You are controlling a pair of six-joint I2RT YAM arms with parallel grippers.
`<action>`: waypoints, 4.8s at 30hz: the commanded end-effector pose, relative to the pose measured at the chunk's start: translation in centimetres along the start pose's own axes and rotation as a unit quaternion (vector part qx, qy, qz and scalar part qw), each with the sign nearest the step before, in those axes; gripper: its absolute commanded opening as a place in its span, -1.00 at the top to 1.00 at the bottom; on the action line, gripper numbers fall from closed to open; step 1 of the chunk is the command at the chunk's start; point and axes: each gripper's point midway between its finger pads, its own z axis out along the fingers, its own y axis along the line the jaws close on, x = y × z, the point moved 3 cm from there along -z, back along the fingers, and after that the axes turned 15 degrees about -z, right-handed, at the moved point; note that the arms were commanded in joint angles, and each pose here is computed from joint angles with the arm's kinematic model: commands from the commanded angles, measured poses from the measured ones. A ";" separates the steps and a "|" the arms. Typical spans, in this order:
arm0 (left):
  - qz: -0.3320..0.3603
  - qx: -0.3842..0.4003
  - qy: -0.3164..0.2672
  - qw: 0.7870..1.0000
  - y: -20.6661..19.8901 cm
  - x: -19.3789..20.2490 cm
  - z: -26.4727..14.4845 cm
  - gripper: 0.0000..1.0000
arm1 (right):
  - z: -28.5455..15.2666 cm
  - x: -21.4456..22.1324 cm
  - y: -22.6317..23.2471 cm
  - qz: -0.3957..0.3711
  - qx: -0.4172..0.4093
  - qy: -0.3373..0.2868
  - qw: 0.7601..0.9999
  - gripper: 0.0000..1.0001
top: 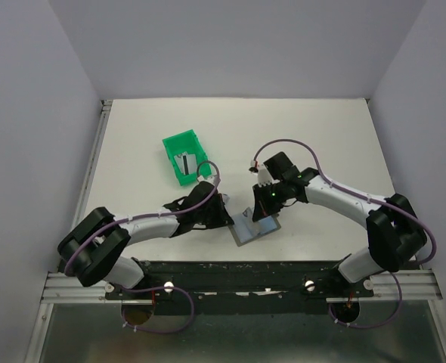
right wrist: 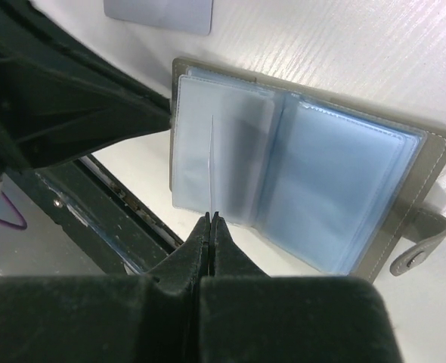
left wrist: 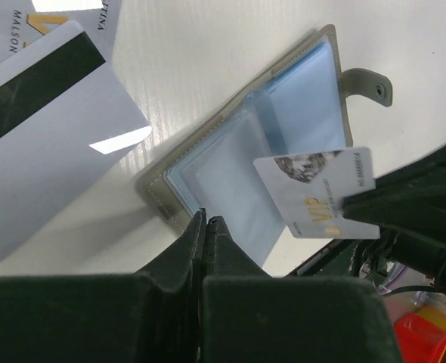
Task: Put the credit cards into the card holder
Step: Turn over the card holder at the center of the board, then insert the credit card into the card holder.
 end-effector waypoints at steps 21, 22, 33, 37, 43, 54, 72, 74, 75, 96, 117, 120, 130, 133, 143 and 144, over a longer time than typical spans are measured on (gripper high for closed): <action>0.041 -0.016 -0.017 0.999 -0.5 -0.3 -0.9 1.00 | -1.0 -0.8 -2.3 0.050 0.084 -0.022 0.995 0.99; 0.041 -0.016 -0.017 0.999 -0.5 -0.3 -0.9 1.00 | -1.1 -0.7 -2.5 0.050 0.087 -0.019 0.995 0.99; 0.028 -0.030 -0.010 0.999 1.2 0.5 -1.0 1.00 | -0.6 0.0 -3.2 0.058 0.049 -0.015 0.997 0.99; 0.022 -0.038 -0.007 0.999 1.9 0.8 -0.8 1.00 | -0.2 0.0 -2.9 0.060 0.023 -0.018 0.998 0.99; 0.017 -0.048 0.003 0.999 2.7 1.3 -0.6 1.00 | 0.1 0.2 -2.7 0.066 -0.005 -0.022 0.998 0.99; 0.012 -0.057 0.017 0.998 3.0 1.6 0.5 1.00 | 0.3 0.9 -3.2 0.076 -0.010 -0.014 0.997 0.99; 0.012 -0.060 0.017 0.998 2.9 1.5 0.7 1.00 | 1.8 1.5 -2.8 0.088 -0.061 -0.006 0.994 0.99; 0.013 -0.060 0.018 0.998 2.8 1.5 0.8 1.00 | 1.9 1.4 -2.6 0.087 -0.071 -0.007 0.994 0.99; 0.013 -0.061 0.018 0.998 2.8 1.5 0.8 1.00 | 2.0 1.4 -2.4 0.088 -0.081 -0.007 0.993 0.99; 0.016 -0.061 0.017 0.998 2.7 1.4 0.7 1.00 | -0.9 0.7 -5.0 0.083 0.015 -0.017 0.996 0.99; 0.016 -0.059 0.013 0.998 2.6 1.3 0.6 1.00 | 0.7 1.4 -4.2 0.092 -0.051 -0.016 0.994 0.99; 0.018 -0.060 0.013 0.998 2.6 1.3 0.6 1.00 | 0.9 1.5 -4.0 0.095 -0.061 -0.017 0.993 0.99; 0.016 -0.061 0.013 0.998 2.7 1.3 0.6 1.00 | 1.6 2.0 -3.7 0.108 -0.082 -0.010 0.991 0.99; 0.016 -0.060 0.013 0.998 2.6 1.3 0.6 1.00 | 1.7 2.0 -3.6 0.109 -0.087 -0.010 0.990 0.99; 0.017 -0.061 0.014 0.998 2.6 1.3 0.8 1.00 | 2.1 2.2 -2.8 0.112 -0.129 -0.013 0.985 0.99; 0.017 -0.059 0.013 0.998 2.5 1.2 0.8 1.00 | 2.1 2.3 -2.7 0.112 -0.133 -0.012 0.985 0.99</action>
